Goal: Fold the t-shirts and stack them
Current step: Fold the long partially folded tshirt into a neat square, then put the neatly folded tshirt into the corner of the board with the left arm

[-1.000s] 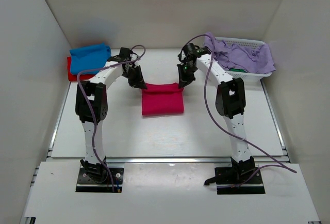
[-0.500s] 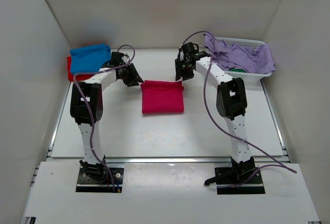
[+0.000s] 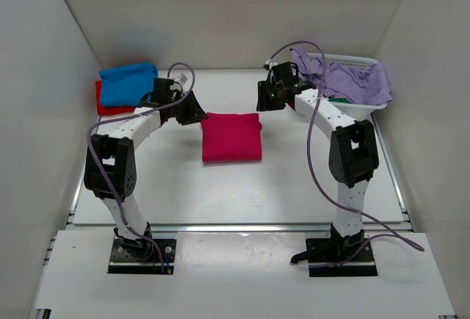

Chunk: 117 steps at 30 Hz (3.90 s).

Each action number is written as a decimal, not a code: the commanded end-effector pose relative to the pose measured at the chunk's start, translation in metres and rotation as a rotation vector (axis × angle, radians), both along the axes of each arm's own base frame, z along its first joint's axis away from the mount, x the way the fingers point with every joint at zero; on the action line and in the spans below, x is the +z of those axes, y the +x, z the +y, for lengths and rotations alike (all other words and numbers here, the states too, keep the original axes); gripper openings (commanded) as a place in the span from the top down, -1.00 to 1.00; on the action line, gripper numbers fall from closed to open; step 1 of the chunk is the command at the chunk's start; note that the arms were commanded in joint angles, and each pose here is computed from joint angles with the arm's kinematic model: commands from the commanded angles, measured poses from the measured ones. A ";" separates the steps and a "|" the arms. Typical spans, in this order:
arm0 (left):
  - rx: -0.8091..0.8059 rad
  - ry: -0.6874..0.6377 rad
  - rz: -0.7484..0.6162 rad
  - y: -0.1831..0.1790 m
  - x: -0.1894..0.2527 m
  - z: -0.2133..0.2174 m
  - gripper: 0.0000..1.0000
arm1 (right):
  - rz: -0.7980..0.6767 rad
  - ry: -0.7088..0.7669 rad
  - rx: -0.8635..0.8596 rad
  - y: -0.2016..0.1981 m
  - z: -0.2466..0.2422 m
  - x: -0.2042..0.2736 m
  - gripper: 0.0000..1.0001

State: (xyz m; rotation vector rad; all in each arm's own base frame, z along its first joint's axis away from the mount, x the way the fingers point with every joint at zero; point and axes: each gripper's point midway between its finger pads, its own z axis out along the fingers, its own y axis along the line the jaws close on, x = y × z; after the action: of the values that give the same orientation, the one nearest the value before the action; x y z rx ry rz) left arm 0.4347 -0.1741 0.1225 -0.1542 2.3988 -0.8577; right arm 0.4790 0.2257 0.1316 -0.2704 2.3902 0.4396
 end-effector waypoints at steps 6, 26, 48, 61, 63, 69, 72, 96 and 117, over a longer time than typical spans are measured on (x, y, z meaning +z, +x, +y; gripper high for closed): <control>-0.005 0.168 0.077 -0.050 -0.046 0.003 -0.19 | -0.028 0.066 0.087 -0.053 0.017 0.012 0.26; -0.091 0.592 0.198 -0.025 -0.104 -0.002 -0.46 | -0.052 0.124 0.058 -0.080 -0.010 0.031 0.31; -0.111 0.576 0.045 0.027 -0.011 0.022 1.00 | -0.142 0.216 0.005 -0.097 -0.062 0.068 0.30; 0.105 0.770 -0.077 0.126 0.048 0.097 1.00 | -0.184 0.238 0.054 -0.099 -0.054 0.100 0.32; 0.145 0.757 -0.078 0.132 0.051 0.116 1.00 | -0.195 0.250 0.051 -0.098 -0.055 0.107 0.33; 0.234 0.824 -0.147 0.152 0.075 0.152 1.00 | -0.203 0.284 0.055 -0.097 -0.052 0.113 0.35; 0.282 0.844 -0.216 0.161 0.099 0.163 1.00 | -0.190 0.299 0.051 -0.096 -0.051 0.110 0.35; 0.654 0.730 -0.296 0.187 0.127 0.332 1.00 | -0.113 0.283 0.083 -0.091 -0.018 0.101 0.38; 0.813 0.680 -0.155 0.193 0.033 0.413 0.52 | -0.050 0.220 0.096 -0.081 0.002 0.087 0.39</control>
State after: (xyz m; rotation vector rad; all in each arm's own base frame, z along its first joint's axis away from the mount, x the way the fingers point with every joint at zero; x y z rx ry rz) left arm 0.6250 0.2229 0.1268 -0.6586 2.1425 0.3058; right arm 0.3902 0.2209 0.1999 -0.2692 2.3147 0.7348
